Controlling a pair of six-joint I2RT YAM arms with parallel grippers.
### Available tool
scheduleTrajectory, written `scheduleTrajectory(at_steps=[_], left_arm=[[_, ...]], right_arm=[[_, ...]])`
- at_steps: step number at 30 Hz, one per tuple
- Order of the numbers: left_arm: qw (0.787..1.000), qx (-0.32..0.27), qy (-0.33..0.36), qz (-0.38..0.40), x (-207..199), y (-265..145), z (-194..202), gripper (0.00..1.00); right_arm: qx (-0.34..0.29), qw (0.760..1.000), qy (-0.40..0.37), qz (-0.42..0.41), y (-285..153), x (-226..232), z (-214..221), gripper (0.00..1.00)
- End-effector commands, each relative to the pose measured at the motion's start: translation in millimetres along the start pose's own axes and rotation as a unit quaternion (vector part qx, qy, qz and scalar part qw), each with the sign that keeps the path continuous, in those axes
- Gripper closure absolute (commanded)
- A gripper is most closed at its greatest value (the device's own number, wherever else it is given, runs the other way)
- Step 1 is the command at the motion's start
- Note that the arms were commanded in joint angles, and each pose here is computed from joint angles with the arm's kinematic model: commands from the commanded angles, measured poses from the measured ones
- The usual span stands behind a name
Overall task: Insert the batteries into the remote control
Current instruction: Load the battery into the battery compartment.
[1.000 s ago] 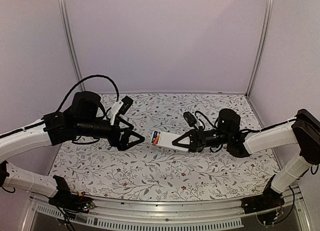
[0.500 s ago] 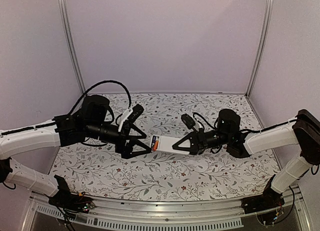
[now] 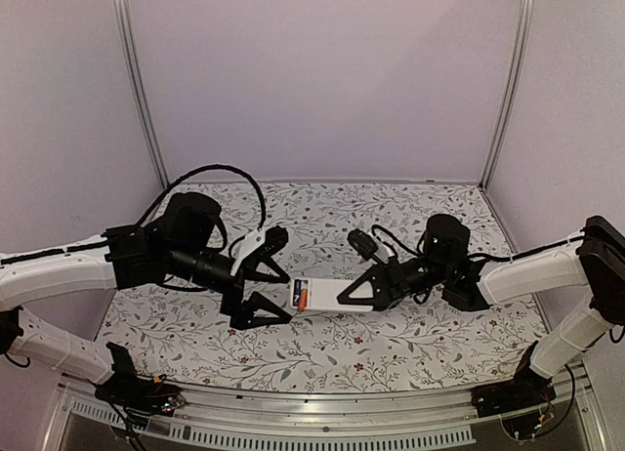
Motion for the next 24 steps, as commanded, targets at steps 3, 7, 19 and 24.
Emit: scheduleTrajectory(at_steps=[3,7,19,24], left_arm=[[0.998,0.025,0.037,0.039,-15,8,-3,0.01],[0.997,0.028,0.043,0.052,-21,11,-7,0.0],[0.996,0.048,0.038,0.072,-25,27,-11,0.0],[0.995,0.057,0.041,0.077,-27,31,-8,0.01]], right_arm=[[0.021,1.0,-0.015,0.002,4,7,6,1.0],[0.023,1.0,-0.015,0.009,5,4,8,1.0],[0.029,0.999,-0.019,0.018,8,3,11,1.0],[0.031,0.999,-0.021,0.02,9,3,12,1.0]])
Point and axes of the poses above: each gripper's point midway between its finger pads, its own y axis out along the fingers, its own x axis along the line the jaws close on, z = x × y, the point moved 5 cm from there along -y, back along the fingers, and after that the axes turned 5 degrees about y, right-handed, at the moved point
